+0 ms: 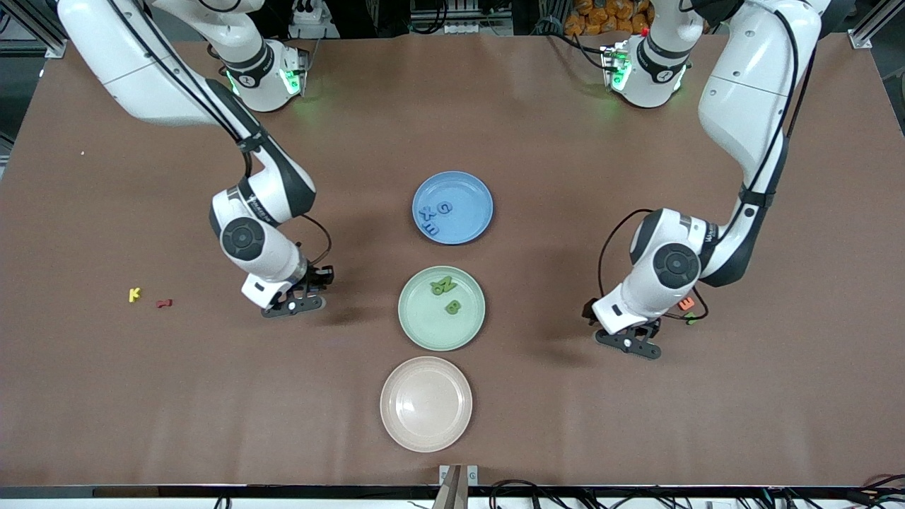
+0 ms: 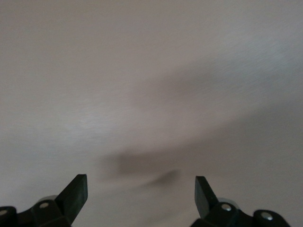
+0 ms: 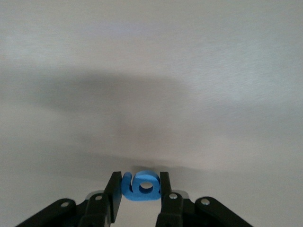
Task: Sort letters by color into matching plates
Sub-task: 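Carry the blue 'G' toward the blue plate while the left gripper reaches the green letters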
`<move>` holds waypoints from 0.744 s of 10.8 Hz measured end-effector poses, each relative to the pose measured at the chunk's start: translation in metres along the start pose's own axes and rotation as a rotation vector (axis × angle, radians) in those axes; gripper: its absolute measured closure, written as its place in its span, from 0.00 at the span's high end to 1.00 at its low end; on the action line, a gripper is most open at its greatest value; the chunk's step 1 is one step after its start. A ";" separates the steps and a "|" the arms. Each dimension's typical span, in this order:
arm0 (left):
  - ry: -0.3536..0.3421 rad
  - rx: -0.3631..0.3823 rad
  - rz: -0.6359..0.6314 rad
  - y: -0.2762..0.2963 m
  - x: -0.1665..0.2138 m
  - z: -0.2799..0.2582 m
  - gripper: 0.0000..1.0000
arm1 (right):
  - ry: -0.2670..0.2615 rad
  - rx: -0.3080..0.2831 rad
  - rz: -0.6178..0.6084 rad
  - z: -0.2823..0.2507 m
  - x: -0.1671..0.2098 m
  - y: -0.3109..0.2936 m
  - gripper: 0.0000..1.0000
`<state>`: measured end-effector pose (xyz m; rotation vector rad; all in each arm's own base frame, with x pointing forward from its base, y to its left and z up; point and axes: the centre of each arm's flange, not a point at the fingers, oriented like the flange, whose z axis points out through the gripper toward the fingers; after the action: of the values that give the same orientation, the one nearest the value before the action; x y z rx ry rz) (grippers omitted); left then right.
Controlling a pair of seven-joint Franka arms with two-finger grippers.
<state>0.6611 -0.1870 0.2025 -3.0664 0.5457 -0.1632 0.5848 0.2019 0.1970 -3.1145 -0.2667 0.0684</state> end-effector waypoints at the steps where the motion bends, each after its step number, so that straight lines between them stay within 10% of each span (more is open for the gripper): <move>1: -0.014 0.009 0.017 -0.019 -0.004 0.003 1.00 | 0.002 0.009 0.023 -0.003 -0.003 -0.017 0.37; 8: -0.127 0.054 -0.465 -0.063 -0.017 -0.029 1.00 | -0.037 0.021 0.170 -0.007 -0.051 -0.159 0.37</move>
<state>0.6640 -0.1218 0.2319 -3.0639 -0.1799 0.0111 0.5084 0.3503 0.2095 -3.1099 -0.0007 0.1305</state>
